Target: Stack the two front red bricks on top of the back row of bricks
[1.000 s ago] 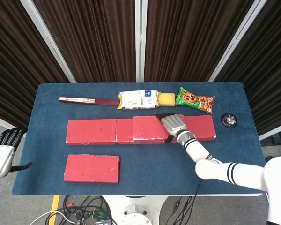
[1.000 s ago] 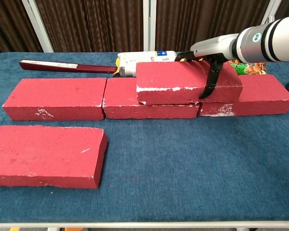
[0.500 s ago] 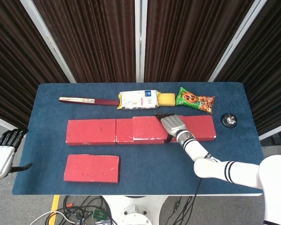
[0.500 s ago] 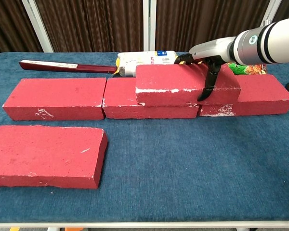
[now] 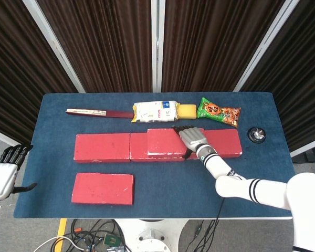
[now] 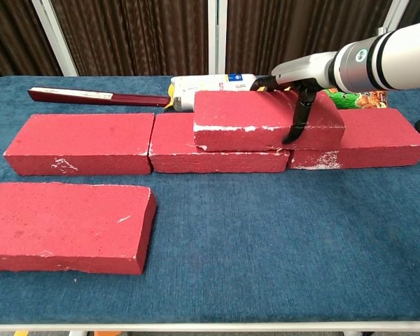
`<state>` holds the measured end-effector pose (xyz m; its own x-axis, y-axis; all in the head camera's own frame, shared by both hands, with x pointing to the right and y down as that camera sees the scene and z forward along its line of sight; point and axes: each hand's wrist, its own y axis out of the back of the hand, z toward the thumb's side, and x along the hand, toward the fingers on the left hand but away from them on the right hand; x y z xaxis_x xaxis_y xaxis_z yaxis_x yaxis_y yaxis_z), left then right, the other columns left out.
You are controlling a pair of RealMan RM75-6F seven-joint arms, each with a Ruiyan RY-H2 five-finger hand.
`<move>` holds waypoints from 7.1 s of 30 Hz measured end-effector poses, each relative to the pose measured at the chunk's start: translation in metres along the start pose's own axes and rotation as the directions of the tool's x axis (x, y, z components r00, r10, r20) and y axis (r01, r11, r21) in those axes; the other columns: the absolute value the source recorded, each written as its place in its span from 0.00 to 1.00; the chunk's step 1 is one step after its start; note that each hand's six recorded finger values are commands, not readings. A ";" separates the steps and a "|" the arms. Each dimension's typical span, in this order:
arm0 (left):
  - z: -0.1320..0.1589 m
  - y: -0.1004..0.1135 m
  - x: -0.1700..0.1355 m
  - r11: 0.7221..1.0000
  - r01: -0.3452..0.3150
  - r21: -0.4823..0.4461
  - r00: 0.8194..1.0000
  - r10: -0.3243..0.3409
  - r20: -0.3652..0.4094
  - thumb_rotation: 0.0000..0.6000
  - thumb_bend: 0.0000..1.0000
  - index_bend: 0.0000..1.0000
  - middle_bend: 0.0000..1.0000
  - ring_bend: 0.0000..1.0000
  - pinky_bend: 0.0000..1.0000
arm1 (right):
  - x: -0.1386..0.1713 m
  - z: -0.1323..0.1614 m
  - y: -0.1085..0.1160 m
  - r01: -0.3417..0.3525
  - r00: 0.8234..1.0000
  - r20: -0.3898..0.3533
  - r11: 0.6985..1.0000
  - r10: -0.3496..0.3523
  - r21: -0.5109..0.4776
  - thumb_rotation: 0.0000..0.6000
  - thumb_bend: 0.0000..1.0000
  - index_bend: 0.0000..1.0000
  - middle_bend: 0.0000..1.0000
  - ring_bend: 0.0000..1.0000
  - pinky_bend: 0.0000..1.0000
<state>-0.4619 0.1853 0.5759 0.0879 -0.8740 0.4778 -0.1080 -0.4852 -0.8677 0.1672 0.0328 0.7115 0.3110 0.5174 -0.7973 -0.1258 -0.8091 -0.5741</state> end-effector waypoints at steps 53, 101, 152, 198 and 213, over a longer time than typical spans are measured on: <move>-0.007 -0.005 0.000 1.000 0.015 -0.016 1.000 -0.015 -0.011 1.00 0.00 0.00 0.00 0.00 0.02 | -0.003 0.006 0.002 0.013 0.999 -0.031 1.000 -0.013 -0.013 1.00 0.00 0.00 0.00 0.00 0.00; 0.134 -0.072 -0.013 0.950 0.311 0.011 0.879 -0.292 0.378 1.00 0.00 0.00 0.00 0.00 0.01 | 0.259 -0.118 -0.009 0.541 0.831 0.207 0.836 -0.516 -0.087 1.00 0.00 0.00 0.00 0.00 0.00; 0.167 -0.146 0.039 0.877 0.479 0.049 0.846 -0.475 0.242 1.00 0.00 0.00 0.00 0.00 0.00 | 0.241 -0.135 -0.011 0.516 0.852 0.191 0.845 -0.488 -0.142 1.00 0.00 0.00 0.00 0.00 0.00; 0.166 -0.128 0.043 0.911 0.413 0.020 0.879 -0.404 0.253 1.00 0.13 0.10 0.18 0.21 0.25 | 0.240 -0.147 -0.015 0.508 0.850 0.231 0.853 -0.473 -0.124 1.00 0.00 0.00 0.00 0.00 0.00; 0.148 -0.053 0.084 0.926 0.376 -0.024 0.913 -0.366 0.178 1.00 0.13 0.08 0.17 0.21 0.25 | 0.243 -0.147 -0.011 0.520 0.844 0.233 0.843 -0.483 -0.137 1.00 0.00 0.00 0.00 0.00 0.00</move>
<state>-0.3022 0.1408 0.6417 0.2960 -0.6161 0.7299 -0.0907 -0.7789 -0.6206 0.3829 0.1268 0.5514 0.1037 0.8925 -0.4390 0.1851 -0.4510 -0.8731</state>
